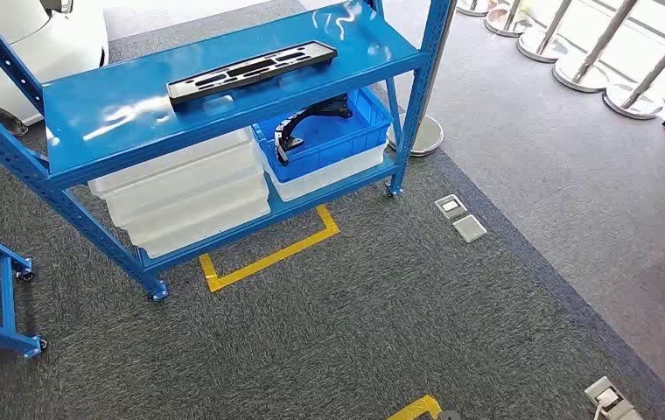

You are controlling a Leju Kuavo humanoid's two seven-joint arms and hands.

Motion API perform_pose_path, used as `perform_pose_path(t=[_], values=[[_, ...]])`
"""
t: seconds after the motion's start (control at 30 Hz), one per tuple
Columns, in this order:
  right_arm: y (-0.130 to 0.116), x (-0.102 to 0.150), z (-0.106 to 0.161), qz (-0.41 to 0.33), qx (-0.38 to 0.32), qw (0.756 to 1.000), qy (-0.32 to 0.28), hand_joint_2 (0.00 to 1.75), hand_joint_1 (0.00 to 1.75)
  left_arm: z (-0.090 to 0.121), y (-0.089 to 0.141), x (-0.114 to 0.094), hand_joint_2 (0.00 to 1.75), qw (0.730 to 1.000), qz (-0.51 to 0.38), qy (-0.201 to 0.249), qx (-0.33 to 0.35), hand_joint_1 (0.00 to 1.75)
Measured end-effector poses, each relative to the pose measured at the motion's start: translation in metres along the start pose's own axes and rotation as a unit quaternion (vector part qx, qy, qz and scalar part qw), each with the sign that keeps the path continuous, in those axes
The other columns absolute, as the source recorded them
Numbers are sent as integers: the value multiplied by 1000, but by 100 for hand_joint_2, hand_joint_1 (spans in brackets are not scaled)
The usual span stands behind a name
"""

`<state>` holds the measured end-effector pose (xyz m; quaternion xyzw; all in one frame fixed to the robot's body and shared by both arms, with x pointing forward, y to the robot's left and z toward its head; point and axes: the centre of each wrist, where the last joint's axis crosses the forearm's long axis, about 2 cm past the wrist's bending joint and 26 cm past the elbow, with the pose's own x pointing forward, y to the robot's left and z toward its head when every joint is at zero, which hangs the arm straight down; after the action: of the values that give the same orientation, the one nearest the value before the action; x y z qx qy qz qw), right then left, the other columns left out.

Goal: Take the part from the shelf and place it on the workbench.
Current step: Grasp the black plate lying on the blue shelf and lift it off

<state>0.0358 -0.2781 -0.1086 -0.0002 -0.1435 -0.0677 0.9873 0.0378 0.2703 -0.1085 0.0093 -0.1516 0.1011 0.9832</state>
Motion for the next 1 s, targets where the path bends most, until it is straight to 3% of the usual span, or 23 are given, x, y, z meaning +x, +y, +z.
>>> perform_pose_path(t=[0.57,0.73,1.0], values=[[2,19,-5,-18,-30,999,-2,0,0,-3,-21,16,0,999,46,-11,21,0],[-21,36,-7,-1,-69,997,-20,0,0,-3,-26,20,0,999,42,-12,29,0],[-80,97,-6,70,-152,984,-67,0,0,-3,-30,20,0,999,24,-6,42,0]])
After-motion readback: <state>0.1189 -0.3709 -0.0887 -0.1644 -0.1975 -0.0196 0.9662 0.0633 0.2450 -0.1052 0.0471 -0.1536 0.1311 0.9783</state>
